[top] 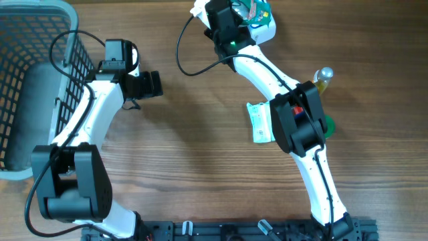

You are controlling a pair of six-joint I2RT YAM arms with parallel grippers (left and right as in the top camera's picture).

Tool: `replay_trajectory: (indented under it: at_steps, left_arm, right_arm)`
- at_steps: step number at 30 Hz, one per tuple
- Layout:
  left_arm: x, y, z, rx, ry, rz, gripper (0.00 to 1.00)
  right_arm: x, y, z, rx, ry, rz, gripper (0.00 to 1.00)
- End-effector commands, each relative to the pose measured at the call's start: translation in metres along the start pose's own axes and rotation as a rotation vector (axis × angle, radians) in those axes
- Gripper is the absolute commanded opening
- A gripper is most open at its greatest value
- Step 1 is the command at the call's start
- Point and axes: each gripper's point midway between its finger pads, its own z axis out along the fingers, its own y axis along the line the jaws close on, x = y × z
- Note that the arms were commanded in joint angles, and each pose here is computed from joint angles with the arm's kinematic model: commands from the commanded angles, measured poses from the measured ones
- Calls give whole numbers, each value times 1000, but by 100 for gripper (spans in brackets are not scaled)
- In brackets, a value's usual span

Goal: Scan the item barcode
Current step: 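Lift the glove pack with the right gripper up to the white scanner, then lower the glove pack onto the table center and release it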

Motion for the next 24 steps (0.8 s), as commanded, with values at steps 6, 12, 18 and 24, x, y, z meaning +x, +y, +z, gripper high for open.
replay_trajectory:
  at_steps: [6, 12, 18, 24]
  left_arm:
    - [-4, 2, -3, -8, -13, 2, 100]
    - [-4, 2, -3, -9, -14, 2, 100]
    - [-4, 2, -3, -8, -14, 2, 100]
    - [-4, 2, -3, -9, -14, 2, 100]
  right_arm:
    - [-17, -6, -13, -31, -40, 60, 4]
    - [-63, -83, -94, 2, -98, 246, 4]
    - [-39, -68, -176, -271, 91, 514, 4]
    - [39, 29, -260, -737, 601, 640, 5]
